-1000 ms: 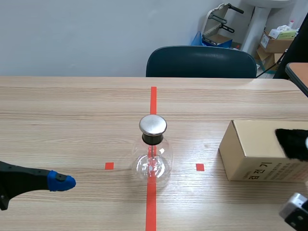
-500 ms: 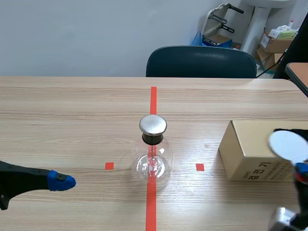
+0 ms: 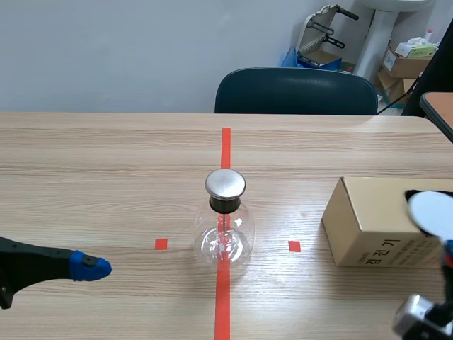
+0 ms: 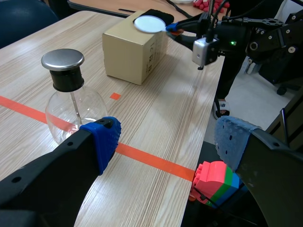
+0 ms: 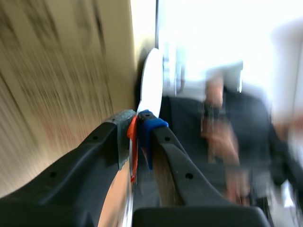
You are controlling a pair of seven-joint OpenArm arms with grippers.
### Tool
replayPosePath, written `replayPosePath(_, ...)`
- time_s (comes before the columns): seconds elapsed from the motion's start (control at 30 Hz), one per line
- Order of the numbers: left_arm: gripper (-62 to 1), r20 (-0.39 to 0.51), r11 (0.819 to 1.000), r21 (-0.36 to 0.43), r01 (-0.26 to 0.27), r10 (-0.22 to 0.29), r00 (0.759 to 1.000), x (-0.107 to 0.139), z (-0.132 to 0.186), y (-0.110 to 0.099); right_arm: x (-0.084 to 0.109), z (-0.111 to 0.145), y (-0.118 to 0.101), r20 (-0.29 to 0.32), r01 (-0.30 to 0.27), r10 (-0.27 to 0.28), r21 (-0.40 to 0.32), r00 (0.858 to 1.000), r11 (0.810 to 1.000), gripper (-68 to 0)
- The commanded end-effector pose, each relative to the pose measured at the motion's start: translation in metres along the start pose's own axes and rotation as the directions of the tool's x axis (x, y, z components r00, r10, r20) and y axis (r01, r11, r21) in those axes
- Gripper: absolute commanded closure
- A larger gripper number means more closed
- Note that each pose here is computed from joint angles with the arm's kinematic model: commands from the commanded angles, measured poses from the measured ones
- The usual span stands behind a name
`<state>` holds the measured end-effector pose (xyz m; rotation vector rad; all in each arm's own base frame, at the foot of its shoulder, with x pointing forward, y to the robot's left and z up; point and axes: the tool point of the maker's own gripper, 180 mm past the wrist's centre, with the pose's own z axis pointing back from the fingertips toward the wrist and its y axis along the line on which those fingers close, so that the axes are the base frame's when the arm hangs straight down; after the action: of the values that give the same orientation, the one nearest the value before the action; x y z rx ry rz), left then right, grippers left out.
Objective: Do the electroscope experiment
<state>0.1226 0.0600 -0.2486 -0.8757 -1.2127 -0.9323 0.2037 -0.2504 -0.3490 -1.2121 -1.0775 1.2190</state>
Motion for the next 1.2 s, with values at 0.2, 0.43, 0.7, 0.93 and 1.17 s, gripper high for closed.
replayPosePath(0.2,-43.5,0.045,1.0,-0.008,-0.01,0.011,0.999,0.011,-0.004,-0.004,0.026,0.001,-0.014,0.185,-0.056,0.067,-0.063,0.981,0.996,-0.9)
replayPosePath(0.43,-43.5,0.045,1.0,-0.008,-0.01,0.011,0.999,0.011,-0.004,-0.004,-0.016,-0.001,-0.016,-0.053,-0.052,0.049,-0.06,0.997,0.997,-0.9)
replayPosePath(0.7,-39.4,0.043,1.0,-0.008,-0.01,0.011,0.999,0.011,-0.004,-0.004,-0.002,-0.002,-0.016,0.024,-0.053,0.054,-0.062,0.998,0.997,-0.9)
replayPosePath(0.93,-37.0,0.045,1.0,-0.005,-0.005,0.005,0.999,0.011,-0.005,-0.002,-0.004,-0.002,-0.016,0.003,-0.049,0.049,-0.064,0.999,0.997,-0.9)
replayPosePath(1.17,-34.6,0.049,0.999,0.045,0.006,-0.008,0.999,0.01,-0.018,0.005,-0.004,-0.002,-0.015,0.007,-0.055,0.056,-0.061,0.998,0.997,-1.0)
